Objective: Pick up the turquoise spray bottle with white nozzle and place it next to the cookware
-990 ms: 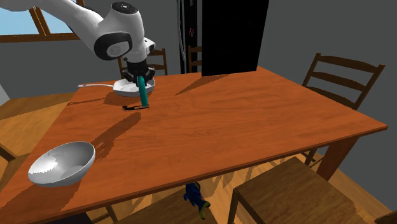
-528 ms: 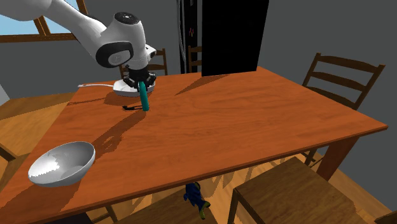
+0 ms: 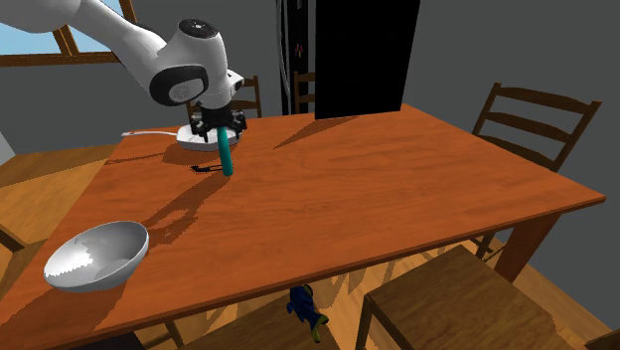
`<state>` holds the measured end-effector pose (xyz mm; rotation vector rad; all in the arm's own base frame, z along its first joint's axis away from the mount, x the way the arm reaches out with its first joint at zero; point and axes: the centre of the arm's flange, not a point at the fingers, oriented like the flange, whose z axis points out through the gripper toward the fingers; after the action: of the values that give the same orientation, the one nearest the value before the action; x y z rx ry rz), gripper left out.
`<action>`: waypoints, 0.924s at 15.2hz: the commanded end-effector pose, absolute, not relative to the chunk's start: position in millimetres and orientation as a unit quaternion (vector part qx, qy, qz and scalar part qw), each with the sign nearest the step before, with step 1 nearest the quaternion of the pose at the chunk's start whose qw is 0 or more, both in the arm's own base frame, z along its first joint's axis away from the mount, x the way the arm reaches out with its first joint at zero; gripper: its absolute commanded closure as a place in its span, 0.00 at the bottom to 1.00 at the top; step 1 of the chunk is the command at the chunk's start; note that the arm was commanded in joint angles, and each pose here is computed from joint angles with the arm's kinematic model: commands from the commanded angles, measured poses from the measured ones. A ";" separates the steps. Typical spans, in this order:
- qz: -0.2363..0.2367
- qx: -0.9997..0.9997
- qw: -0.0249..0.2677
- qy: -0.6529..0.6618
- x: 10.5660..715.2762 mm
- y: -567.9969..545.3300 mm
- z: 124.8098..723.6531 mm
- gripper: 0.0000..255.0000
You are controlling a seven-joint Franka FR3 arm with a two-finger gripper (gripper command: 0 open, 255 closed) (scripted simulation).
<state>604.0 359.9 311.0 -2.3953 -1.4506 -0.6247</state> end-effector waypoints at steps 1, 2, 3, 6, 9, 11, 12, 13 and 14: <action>-0.216 -0.827 0.136 -0.501 604.0 359.9 311.0 0.00; -0.216 -0.827 0.136 -0.501 604.0 359.9 311.1 0.00; -0.216 -0.827 0.136 -0.501 601.0 354.1 322.5 0.00; -0.216 -0.827 0.136 -0.501 592.9 337.9 354.5 0.00; -0.216 -0.827 0.136 -0.501 592.9 337.9 354.5 0.00; -0.216 -0.827 0.136 -0.501 592.9 337.9 354.5 0.00; -0.216 -0.827 0.136 -0.501 592.9 337.9 354.5 0.00; -0.216 -0.827 0.136 -0.501 592.9 337.9 354.5 0.00; -0.216 -0.827 0.136 -0.501 592.9 337.9 354.5 0.00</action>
<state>592.9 337.9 354.5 -2.3953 -1.4506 -0.6247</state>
